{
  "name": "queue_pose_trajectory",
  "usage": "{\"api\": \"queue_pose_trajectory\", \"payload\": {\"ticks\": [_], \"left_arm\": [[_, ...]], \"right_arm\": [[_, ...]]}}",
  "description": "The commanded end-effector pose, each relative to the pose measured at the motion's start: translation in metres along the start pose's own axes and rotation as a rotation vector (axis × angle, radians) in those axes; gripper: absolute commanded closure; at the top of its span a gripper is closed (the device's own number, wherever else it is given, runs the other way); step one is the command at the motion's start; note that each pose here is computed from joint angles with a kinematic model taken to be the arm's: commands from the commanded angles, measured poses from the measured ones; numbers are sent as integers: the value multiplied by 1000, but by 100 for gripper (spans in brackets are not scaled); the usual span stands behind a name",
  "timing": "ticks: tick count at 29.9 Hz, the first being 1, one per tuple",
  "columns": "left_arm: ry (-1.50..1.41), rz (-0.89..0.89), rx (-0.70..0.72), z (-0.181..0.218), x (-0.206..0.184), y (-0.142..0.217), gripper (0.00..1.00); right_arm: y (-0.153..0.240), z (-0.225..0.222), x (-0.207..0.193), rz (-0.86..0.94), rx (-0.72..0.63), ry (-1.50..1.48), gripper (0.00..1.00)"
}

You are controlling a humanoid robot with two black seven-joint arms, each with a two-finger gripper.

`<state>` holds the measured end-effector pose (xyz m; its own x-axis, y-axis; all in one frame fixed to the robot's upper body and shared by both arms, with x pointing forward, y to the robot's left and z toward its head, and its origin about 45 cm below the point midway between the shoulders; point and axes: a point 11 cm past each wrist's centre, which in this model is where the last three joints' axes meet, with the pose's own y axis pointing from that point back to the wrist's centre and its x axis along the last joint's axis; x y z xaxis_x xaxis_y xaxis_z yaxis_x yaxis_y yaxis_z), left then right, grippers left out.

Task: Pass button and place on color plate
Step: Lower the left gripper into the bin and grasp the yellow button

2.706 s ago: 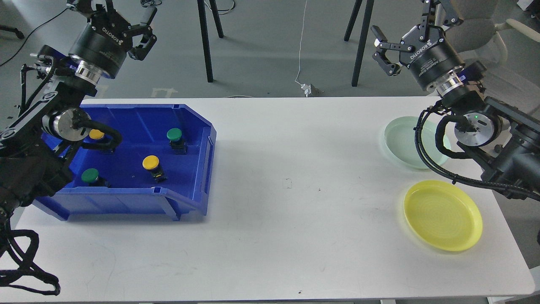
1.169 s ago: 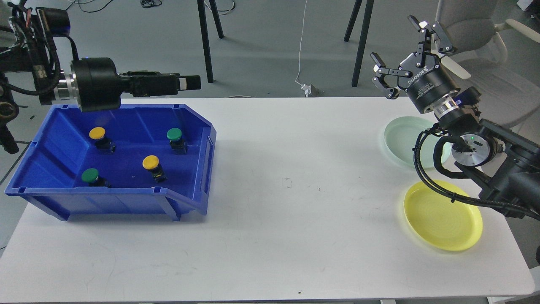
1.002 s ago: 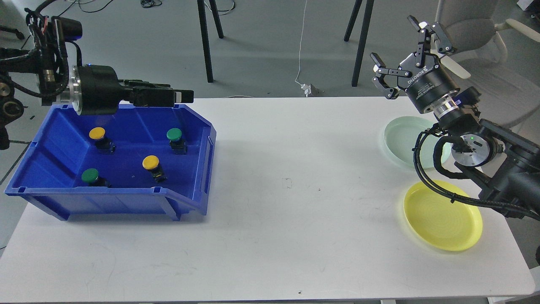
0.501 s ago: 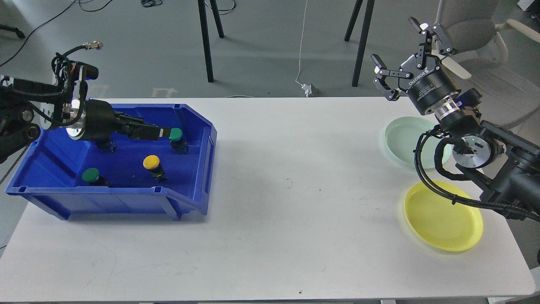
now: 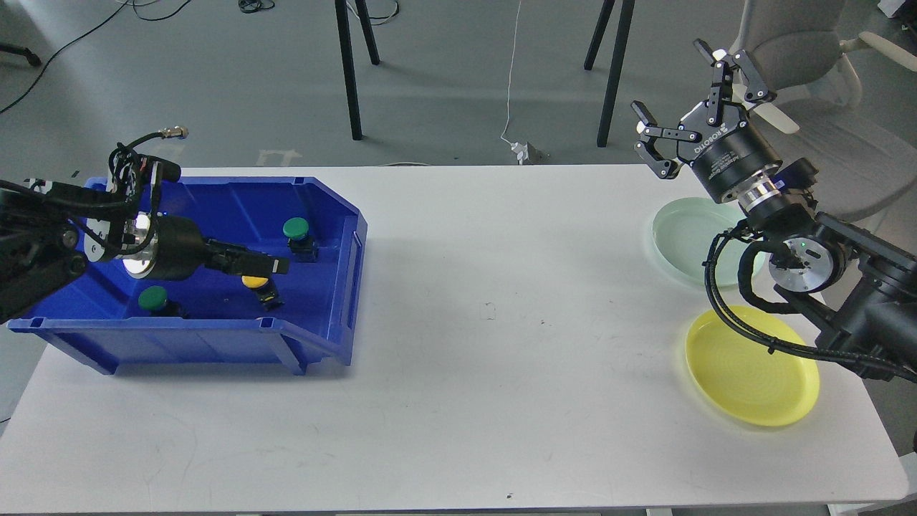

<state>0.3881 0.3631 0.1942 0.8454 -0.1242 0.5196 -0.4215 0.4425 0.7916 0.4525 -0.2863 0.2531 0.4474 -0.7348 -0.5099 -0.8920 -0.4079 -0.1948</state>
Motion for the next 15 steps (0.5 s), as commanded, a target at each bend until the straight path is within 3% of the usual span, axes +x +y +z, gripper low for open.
{"api": "queue_pose_trajectory", "payload": {"ticks": [1, 15], "left_arm": [[23, -8, 22, -8, -6, -8, 0], [46, -28, 34, -14, -18, -14, 2]], "right_arm": [[1, 0, 0, 1, 0, 0, 1], [4, 3, 3, 8, -6, -4, 1]]}}
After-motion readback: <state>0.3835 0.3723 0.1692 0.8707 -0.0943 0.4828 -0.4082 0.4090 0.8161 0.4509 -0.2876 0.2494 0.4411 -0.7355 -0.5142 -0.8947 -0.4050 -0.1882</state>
